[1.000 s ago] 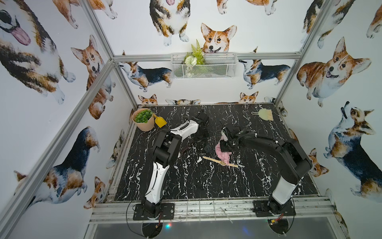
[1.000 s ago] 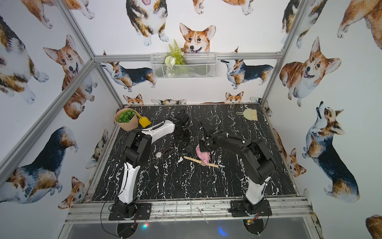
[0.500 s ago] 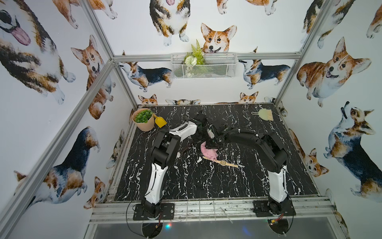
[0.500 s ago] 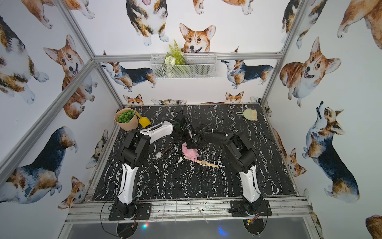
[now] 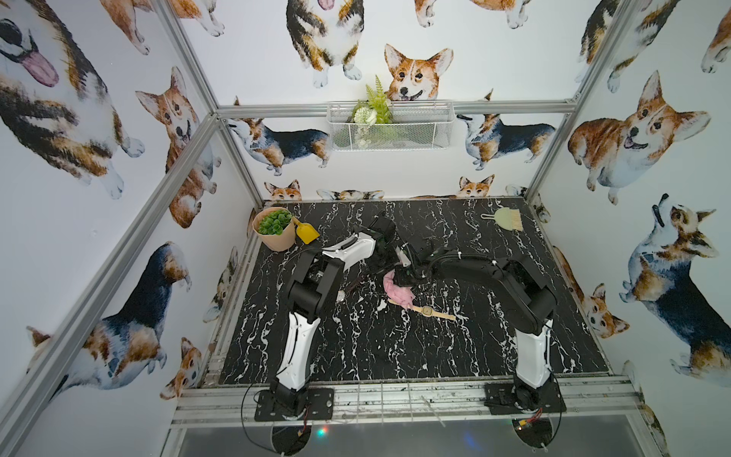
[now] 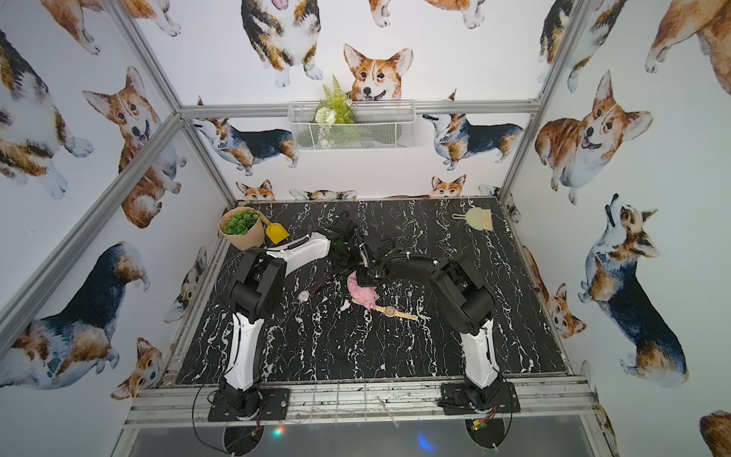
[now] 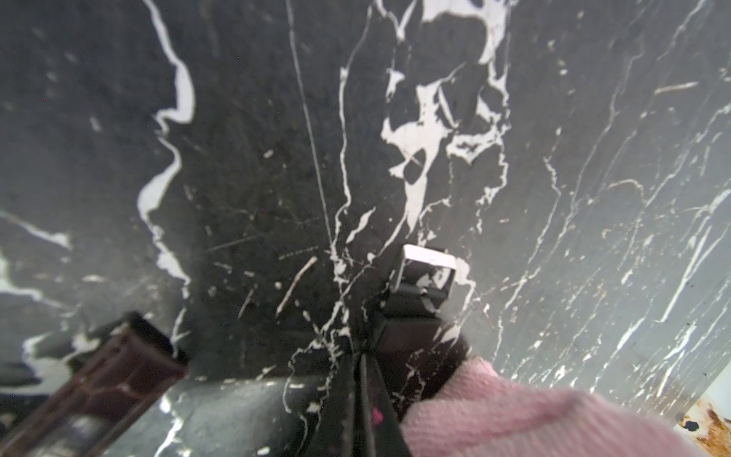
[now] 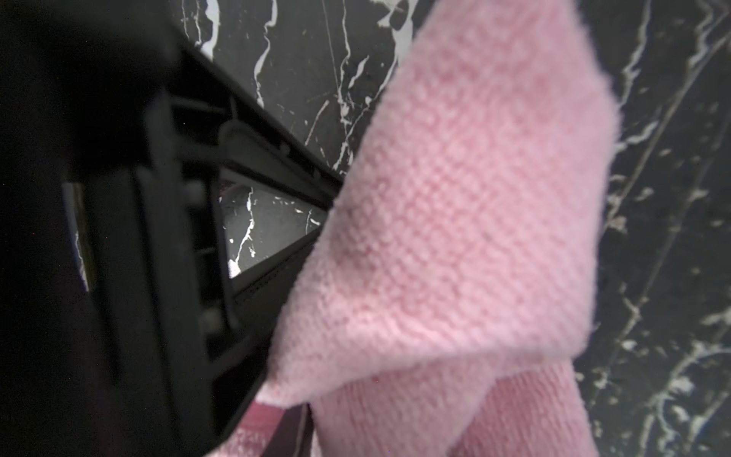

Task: Wipe the watch dial
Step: Wipe the dirt from the watch dial.

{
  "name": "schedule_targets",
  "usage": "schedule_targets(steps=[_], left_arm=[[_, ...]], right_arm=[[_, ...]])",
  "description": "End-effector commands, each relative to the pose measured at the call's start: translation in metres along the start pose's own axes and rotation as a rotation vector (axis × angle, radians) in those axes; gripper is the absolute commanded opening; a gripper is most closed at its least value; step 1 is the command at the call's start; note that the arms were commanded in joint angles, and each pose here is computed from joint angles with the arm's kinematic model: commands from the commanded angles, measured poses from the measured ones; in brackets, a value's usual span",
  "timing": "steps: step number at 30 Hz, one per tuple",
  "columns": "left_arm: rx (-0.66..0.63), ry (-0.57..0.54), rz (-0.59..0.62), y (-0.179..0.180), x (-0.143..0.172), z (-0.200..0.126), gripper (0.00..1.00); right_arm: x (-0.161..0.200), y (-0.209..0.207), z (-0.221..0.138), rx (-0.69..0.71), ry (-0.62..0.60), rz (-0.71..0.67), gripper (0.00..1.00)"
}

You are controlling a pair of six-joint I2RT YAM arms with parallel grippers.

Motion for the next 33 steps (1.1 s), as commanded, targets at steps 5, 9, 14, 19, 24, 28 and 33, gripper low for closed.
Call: schedule_targets(steps=[5,9,14,19,24,28,33], left_arm=[[-0.345,0.288,-0.066,0.059,0.057,0.012,0.08],[-0.348,0.290,-0.064,0.060,0.058,0.012,0.08],[-0.349,0.292,-0.056,0.059,0.057,0.011,0.08],[-0.354,0.295,-0.043,0.058,0.057,0.011,0.08],[-0.360,0.295,-0.036,0.058,0.056,0.011,0.08],[-0.361,0.293,-0.028,0.057,0.055,0.011,0.08],[-0.364,0.288,-0.012,0.054,0.055,0.010,0.08]], right_arm=[[0.020,-0.055,-0.003,0.251,0.063,0.052,0.23],[0.017,-0.063,-0.008,0.229,0.053,0.084,0.29],[0.016,-0.066,-0.011,0.198,0.053,0.105,0.33],[0.016,-0.068,-0.015,0.197,0.055,0.101,0.34],[0.020,-0.075,-0.024,0.246,0.057,0.086,0.31],[0.024,-0.083,-0.036,0.303,0.042,0.067,0.22],[0.021,-0.080,-0.054,0.265,0.007,0.065,0.19]])
Point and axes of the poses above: each gripper's point midway between its finger pads, its own z axis out along the fingers, its own y axis along the line the jaws close on, x = y × z, the point moved 7 cm from there along -z, back along the fingers, and after that the axes turned 13 degrees about z, right-handed, at the moved point
